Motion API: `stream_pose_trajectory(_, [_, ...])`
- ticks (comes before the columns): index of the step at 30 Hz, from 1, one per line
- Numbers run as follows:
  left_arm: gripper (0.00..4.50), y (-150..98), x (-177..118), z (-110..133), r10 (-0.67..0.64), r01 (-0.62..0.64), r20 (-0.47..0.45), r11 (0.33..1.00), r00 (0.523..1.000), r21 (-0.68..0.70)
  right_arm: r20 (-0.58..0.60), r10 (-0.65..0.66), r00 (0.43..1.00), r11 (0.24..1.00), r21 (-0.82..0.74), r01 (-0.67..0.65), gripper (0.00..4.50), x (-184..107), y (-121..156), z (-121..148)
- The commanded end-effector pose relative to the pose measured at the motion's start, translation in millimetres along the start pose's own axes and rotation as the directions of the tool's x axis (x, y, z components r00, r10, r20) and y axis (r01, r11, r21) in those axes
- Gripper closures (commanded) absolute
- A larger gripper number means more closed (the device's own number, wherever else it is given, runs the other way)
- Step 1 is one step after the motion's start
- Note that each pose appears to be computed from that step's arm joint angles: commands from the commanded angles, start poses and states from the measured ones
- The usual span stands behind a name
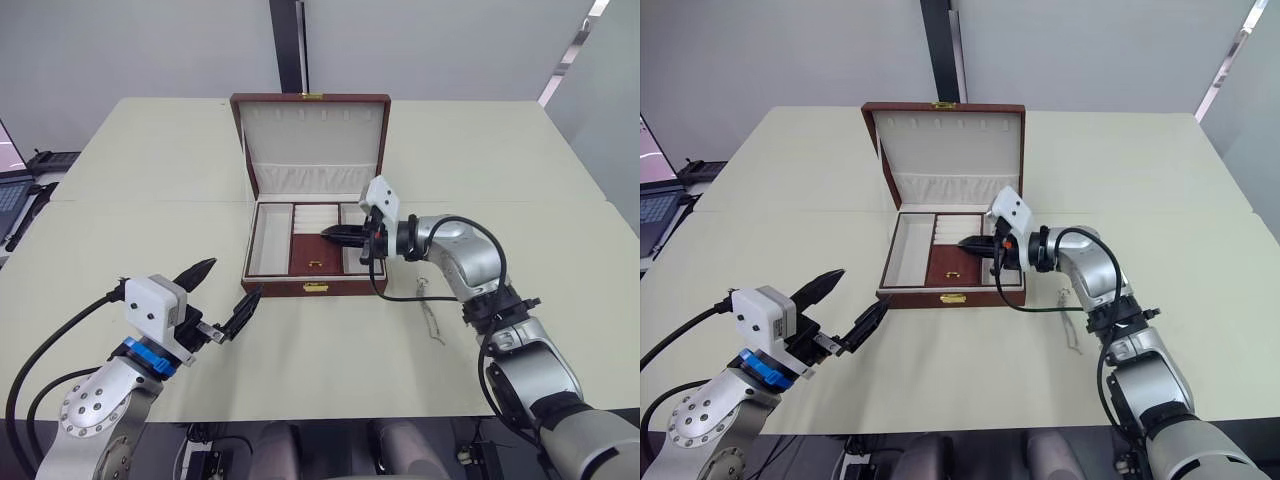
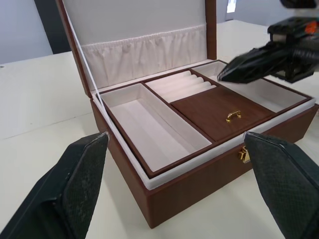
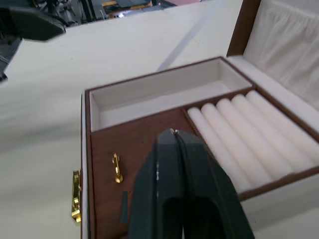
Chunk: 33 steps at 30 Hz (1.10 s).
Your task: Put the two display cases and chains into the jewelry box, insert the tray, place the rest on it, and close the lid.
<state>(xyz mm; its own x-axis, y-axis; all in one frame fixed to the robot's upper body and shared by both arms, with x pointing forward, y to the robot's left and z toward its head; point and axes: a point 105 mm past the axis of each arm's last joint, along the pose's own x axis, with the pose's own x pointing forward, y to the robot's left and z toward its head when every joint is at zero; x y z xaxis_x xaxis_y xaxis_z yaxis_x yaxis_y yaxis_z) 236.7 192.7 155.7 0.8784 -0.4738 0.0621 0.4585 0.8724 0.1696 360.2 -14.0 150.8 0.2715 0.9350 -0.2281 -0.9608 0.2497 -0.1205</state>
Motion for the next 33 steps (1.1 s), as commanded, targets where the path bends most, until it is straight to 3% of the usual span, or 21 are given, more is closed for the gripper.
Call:
stream_pose_trajectory(1, [0.0, 0, 2, 6, -0.016, 0.016, 0.018, 1.0, 1.0, 0.016, -0.041, -0.008, 0.999, 0.998, -0.056, 0.006, 4.48, 1, -1, -5])
stream_pose_trajectory(6, [0.0, 1, 1, 6, -0.019, 0.019, 0.016, 1.0, 1.0, 0.018, -0.041, -0.009, 0.999, 0.999, -0.045, 0.007, 4.48, -1, -3, -6])
stream_pose_trajectory(12, [0.0, 6, 2, 5, -0.015, 0.015, 0.006, 1.0, 1.0, 0.017, 0.213, 0.0, 0.977, 1.0, 0.012, -0.002, 4.48, -24, -8, 49])
stream_pose_trajectory(15, [0.0, 15, 2, 4, -0.021, 0.021, -0.013, 1.0, 1.0, 0.001, 0.197, 0.009, 0.98, 1.0, -0.001, -0.009, 3.96, -50, -10, 49])
stream_pose_trajectory(19, [0.0, 31, 2, 4, -0.047, 0.046, -0.047, 0.999, 0.998, -0.015, 0.171, -0.063, 0.983, 0.998, 0.032, 0.058, 2.88, -92, -17, 44])
stream_pose_trajectory(28, [0.0, 75, -9, -4, -0.12, 0.121, -0.189, 0.993, 0.974, -0.011, -0.032, -0.285, 0.958, 0.958, 0.024, 0.286, 0.1, -184, -19, -12])
stream_pose_trajectory(33, [0.0, 104, -18, -11, -0.084, 0.093, -0.253, 0.995, 0.964, 0.021, -0.114, -0.438, 0.892, 0.892, 0.07, 0.447, 0.04, -233, -15, -49])
